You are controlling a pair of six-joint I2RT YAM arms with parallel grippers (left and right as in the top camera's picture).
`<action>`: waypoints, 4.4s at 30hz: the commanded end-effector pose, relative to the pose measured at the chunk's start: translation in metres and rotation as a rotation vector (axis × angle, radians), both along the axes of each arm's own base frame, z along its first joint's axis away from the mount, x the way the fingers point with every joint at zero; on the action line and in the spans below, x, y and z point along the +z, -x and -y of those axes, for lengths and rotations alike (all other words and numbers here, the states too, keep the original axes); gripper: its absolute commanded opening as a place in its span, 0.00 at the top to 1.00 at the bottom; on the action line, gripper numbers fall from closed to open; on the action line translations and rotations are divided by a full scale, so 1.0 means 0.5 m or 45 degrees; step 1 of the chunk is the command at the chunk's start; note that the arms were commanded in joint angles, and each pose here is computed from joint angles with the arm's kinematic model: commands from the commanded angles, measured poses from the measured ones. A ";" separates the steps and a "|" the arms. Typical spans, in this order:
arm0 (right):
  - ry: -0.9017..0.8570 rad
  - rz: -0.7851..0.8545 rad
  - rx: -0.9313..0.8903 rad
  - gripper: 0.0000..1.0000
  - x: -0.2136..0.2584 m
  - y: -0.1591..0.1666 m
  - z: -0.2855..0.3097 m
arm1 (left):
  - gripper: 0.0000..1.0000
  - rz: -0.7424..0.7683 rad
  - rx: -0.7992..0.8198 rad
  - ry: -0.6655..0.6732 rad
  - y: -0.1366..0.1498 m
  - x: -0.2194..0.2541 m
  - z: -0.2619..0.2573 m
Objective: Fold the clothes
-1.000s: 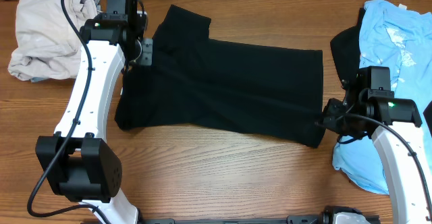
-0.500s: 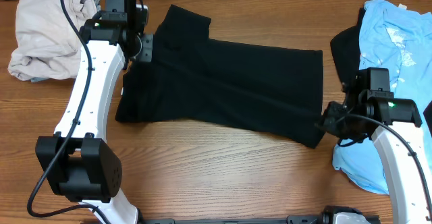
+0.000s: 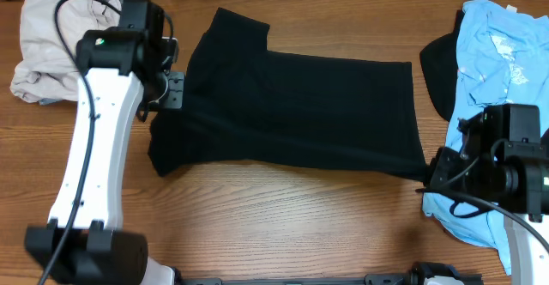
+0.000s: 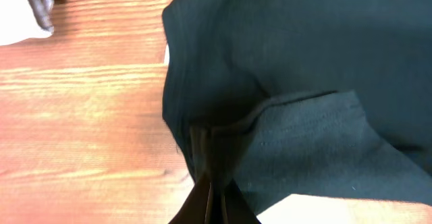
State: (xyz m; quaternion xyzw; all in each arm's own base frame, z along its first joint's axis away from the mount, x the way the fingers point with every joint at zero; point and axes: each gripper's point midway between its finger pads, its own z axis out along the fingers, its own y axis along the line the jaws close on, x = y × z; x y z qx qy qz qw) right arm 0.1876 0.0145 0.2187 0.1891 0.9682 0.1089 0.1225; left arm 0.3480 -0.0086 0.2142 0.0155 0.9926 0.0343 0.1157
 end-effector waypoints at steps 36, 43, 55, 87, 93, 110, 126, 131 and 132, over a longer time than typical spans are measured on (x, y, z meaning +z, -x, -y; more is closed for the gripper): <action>0.122 -0.172 -0.018 0.96 -0.269 -0.250 0.064 | 0.96 0.053 -0.078 -0.013 -0.209 -0.190 0.022; 0.126 -0.140 -0.015 0.29 -0.291 -0.281 0.067 | 0.54 0.018 -0.076 -0.018 -0.241 -0.269 0.022; 0.063 -0.110 -0.013 0.00 -0.176 -0.254 0.047 | 0.00 0.121 0.025 0.021 -0.186 0.014 0.019; 0.007 -0.130 0.005 0.03 -0.218 -0.107 0.017 | 0.01 -0.143 -0.221 0.266 -0.032 -0.313 -0.010; 0.008 -0.128 0.005 0.05 -0.217 -0.108 0.017 | 0.30 -0.099 -0.302 0.360 -0.033 -0.339 0.016; 0.008 -0.129 0.005 0.07 -0.217 -0.107 0.017 | 0.95 -0.126 -0.096 0.145 -0.036 -0.351 -0.050; 0.008 -0.117 0.005 0.07 -0.217 -0.112 0.018 | 0.34 0.316 -0.207 0.026 -0.201 -0.307 -0.095; 0.007 -0.126 0.005 0.07 -0.217 -0.108 0.017 | 0.00 0.292 -0.162 0.024 -0.193 -0.310 -0.103; 0.002 -0.138 0.001 0.07 -0.218 -0.104 0.016 | 0.00 0.283 -0.077 0.042 -0.190 -0.305 -0.113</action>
